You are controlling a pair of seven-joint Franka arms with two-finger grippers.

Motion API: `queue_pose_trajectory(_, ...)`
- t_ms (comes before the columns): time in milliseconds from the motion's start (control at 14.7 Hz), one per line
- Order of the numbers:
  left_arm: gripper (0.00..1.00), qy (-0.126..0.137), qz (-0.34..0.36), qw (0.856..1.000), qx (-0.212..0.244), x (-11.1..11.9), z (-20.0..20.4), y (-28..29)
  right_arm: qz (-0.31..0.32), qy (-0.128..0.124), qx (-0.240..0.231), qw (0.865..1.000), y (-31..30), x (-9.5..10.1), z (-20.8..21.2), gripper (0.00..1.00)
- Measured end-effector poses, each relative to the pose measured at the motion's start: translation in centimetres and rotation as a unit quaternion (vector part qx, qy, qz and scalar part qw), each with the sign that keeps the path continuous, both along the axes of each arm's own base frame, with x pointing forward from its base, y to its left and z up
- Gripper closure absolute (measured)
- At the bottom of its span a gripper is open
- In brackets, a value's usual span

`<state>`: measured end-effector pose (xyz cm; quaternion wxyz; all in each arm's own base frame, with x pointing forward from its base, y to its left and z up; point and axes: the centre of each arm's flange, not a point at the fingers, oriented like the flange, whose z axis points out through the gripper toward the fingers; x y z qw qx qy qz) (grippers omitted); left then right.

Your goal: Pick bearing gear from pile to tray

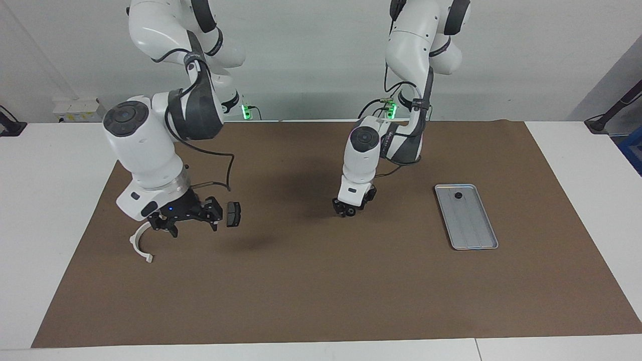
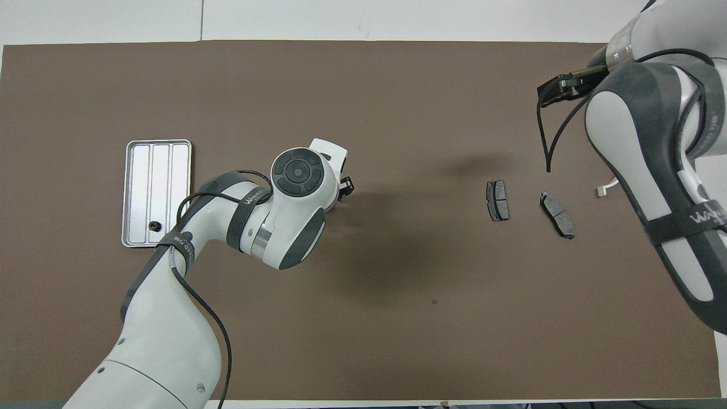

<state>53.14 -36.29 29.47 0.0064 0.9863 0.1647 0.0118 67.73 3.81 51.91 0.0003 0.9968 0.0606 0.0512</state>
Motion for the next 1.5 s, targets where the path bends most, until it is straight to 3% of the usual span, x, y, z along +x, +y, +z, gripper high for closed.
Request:
queue_pose_trajectory(136, 0.44, 0.000, 0.003, 1.000, 0.000, 0.0, 0.0, 0.0, -0.005, -0.003, -0.007, 1.000, -0.6, -2.2, 2.3, 0.00)
queue_pose_trajectory(272, 0.66, 0.000, 0.010, 1.000, 0.000, 0.0, 0.0, 0.0, -0.010, -0.004, -0.013, 1.000, -1.1, -4.6, 4.4, 0.00)
queue_pose_trajectory(612, 0.66, 0.010, 0.035, 0.999, 0.011, 1.4, 0.9, 2.0, -0.013, -0.026, -0.021, 0.999, -1.2, -10.0, 10.4, 0.00)
queue_pose_trajectory(816, 0.66, 0.017, 0.027, 0.999, 0.016, 4.1, 4.2, 8.4, -0.018, -0.007, -0.017, 1.000, -1.5, -12.9, 12.1, 0.00)
queue_pose_trajectory(1020, 0.66, 0.016, -0.010, 1.000, 0.011, 6.9, 8.2, 20.5, -0.027, 0.008, -0.007, 1.000, -2.3, -13.7, 11.3, 0.00)
queue_pose_trajectory(1224, 0.66, 0.015, -0.040, 0.999, 0.009, 8.1, 8.6, 31.2, -0.027, 0.017, -0.007, 0.999, -2.3, -13.9, 10.5, 0.00)
queue_pose_trajectory(1496, 0.66, -0.004, -0.045, 0.999, 0.011, 8.8, 7.1, 36.2, -0.030, 0.021, -0.007, 0.999, -2.7, -14.1, 10.1, 0.00)
